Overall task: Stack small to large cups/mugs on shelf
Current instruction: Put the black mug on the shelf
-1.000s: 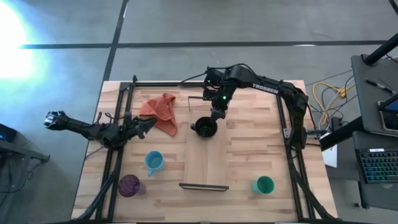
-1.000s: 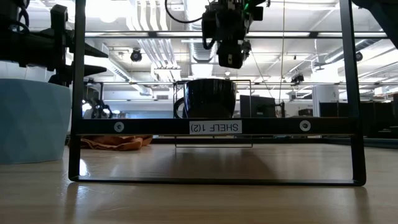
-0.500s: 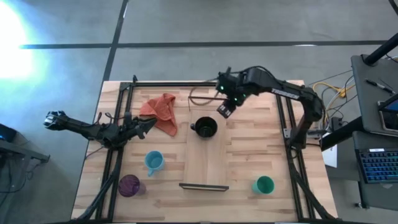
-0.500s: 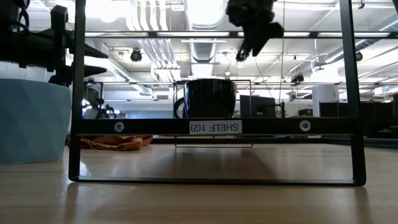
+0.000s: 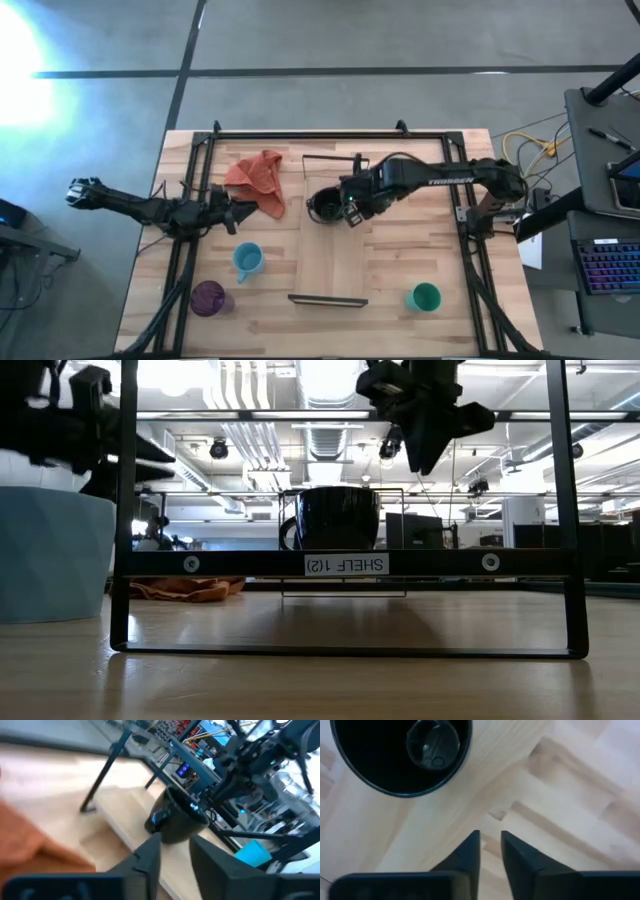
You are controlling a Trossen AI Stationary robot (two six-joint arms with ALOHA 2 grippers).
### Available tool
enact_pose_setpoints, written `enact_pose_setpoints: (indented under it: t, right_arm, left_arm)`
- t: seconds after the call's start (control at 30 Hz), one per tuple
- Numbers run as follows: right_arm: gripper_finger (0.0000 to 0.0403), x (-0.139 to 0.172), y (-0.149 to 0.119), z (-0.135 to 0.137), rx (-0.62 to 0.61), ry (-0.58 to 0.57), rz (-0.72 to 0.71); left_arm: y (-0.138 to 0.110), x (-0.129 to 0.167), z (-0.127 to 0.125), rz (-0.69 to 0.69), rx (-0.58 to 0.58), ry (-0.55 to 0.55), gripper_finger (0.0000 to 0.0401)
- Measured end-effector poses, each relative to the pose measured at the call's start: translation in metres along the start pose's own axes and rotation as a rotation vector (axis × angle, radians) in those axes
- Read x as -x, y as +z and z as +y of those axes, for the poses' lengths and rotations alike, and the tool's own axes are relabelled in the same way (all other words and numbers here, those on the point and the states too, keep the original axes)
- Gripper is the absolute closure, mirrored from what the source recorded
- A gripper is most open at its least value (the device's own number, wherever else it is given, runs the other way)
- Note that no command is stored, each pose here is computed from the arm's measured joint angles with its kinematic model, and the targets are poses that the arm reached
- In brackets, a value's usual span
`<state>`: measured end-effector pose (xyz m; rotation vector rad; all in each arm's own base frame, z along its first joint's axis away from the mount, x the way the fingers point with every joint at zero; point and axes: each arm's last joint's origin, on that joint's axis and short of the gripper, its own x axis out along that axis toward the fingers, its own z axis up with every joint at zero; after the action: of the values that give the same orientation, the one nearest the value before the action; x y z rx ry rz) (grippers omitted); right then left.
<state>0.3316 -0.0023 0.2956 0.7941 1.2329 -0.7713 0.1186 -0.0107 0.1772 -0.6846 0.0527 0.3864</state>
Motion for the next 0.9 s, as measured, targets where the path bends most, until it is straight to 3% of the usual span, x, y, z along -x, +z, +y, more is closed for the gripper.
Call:
enact_pose_setpoints:
  t: [0.17, 0.43, 0.57, 0.9]
  right_arm:
    - [0.0391, -0.004, 0.0, 0.007, -0.083, 0.06, -0.035]
    - [0.0394, -0.004, 0.003, 0.011, -0.175, 0.104, -0.065]
    - [0.0394, -0.006, 0.0, 0.012, -0.231, 0.094, -0.071]
    - [0.0394, -0.023, -0.013, 0.025, -0.317, 0.175, -0.086]
  left_arm:
    - [0.029, -0.003, -0.016, -0.024, -0.143, -0.043, 0.0393]
    - [0.054, -0.039, -0.02, 0.238, -0.39, -0.11, 0.04]
    - [0.061, -0.067, -0.011, 0.362, -0.455, -0.086, 0.0401]
    - [0.068, -0.124, -0.008, 0.489, -0.573, -0.109, 0.0401]
